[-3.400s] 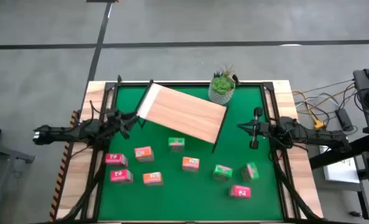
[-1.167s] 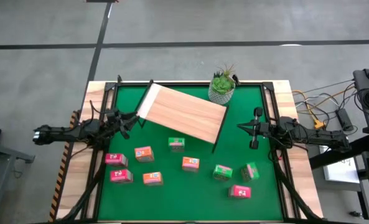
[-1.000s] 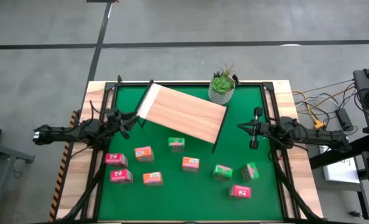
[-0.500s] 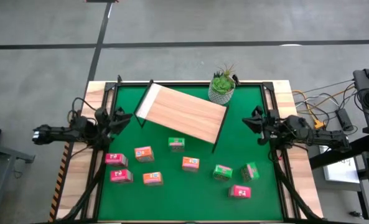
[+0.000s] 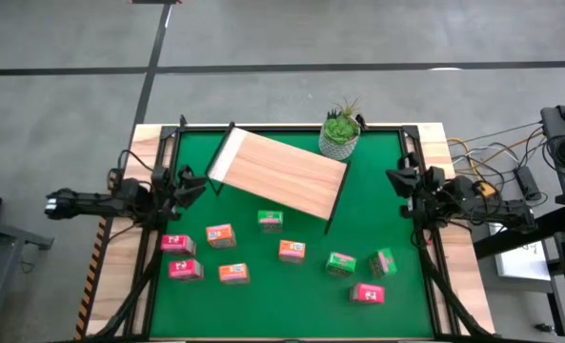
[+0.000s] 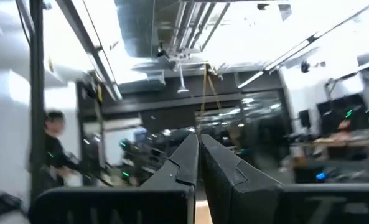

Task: Stack cereal on shelf
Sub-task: Put the middle green cereal box on the shelf

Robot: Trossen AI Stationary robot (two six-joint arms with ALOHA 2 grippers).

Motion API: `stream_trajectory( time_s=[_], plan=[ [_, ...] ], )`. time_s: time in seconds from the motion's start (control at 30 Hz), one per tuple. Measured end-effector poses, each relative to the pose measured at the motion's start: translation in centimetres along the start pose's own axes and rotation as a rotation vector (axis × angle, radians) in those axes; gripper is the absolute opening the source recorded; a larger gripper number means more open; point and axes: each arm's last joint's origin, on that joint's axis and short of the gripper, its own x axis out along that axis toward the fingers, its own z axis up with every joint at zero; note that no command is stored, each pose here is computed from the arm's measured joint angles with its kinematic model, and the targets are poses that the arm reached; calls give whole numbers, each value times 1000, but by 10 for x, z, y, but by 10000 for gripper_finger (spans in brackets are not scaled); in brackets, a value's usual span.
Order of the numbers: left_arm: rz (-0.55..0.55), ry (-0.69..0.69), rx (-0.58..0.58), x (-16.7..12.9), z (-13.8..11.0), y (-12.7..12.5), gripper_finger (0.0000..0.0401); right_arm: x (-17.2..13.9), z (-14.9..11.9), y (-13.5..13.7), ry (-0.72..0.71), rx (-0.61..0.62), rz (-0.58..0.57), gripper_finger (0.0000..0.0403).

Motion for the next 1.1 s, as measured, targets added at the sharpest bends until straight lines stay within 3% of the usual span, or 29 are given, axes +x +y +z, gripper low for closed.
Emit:
stream_trajectory(
  time_s=[0.1, 0.3, 0.57, 0.83, 1.1],
  plan=[
    [40, 3, 47, 1, -1, 2, 162, 0, -1, 0, 7, 95, 1, 9],
    [67, 35, 117, 3, -6, 3, 162, 4, -7, 0, 64, 162, -4, 9],
    [47, -14, 108, 6, -2, 1, 162, 16, -13, 4, 67, 206, 31, 9],
    [5, -120, 91, 7, 8, -4, 162, 54, -12, 15, 218, 56, 58, 9],
    [-13, -150, 10, 7, 11, -5, 162, 101, 13, 25, 431, -66, 54, 9]
  ],
)
